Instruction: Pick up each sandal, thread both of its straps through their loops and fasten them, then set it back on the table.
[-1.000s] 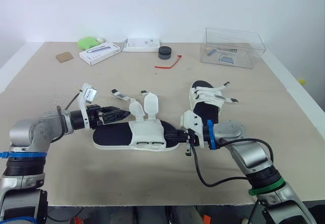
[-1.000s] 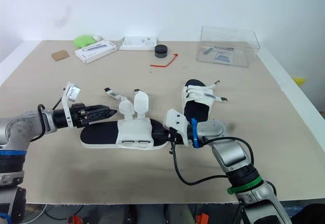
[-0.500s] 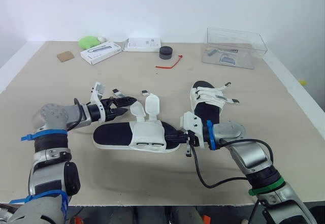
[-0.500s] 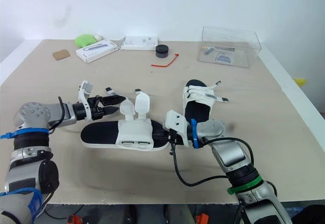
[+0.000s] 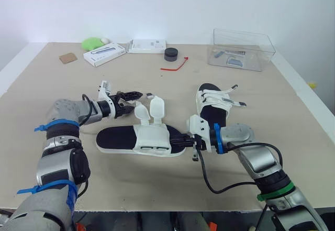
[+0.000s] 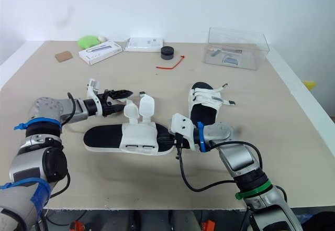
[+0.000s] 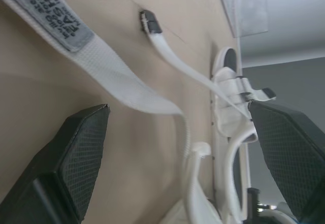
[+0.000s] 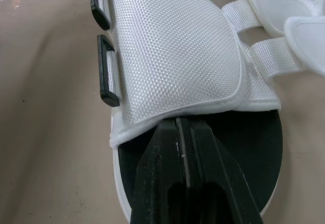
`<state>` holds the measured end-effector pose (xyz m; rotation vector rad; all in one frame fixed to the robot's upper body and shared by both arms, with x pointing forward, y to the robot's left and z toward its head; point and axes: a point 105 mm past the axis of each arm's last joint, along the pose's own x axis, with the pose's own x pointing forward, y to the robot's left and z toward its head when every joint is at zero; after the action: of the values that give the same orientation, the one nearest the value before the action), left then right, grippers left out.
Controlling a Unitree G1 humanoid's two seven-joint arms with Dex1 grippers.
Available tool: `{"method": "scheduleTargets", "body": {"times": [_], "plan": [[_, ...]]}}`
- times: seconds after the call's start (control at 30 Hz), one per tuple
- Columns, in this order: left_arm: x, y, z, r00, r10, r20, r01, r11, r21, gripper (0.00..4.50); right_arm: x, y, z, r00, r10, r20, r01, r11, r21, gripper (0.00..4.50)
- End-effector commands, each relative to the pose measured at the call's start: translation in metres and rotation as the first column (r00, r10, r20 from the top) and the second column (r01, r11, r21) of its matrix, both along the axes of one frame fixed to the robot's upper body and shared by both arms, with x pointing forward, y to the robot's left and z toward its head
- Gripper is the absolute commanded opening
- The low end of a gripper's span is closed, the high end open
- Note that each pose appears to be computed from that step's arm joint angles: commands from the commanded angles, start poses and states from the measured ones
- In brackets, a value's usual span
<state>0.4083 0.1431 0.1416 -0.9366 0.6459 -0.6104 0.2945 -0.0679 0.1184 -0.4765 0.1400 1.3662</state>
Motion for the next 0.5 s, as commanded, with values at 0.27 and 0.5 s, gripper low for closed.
{"method": "scheduleTargets", "body": {"times": [0.27,0.5], "plan": [[0.012,-0.012,0.008,1.000,-0.009,0.029,0.010,1.000,-0.016,3.25,-0.002,0.002,0.012,0.998,0.027,0.053,-0.027,1.000,-0.001,0.00],[0.017,-0.013,0.003,1.000,0.009,0.021,-0.010,1.000,0.029,0.02,-0.002,0.002,0.013,0.998,0.029,0.054,-0.029,1.000,-0.003,0.00]]}}
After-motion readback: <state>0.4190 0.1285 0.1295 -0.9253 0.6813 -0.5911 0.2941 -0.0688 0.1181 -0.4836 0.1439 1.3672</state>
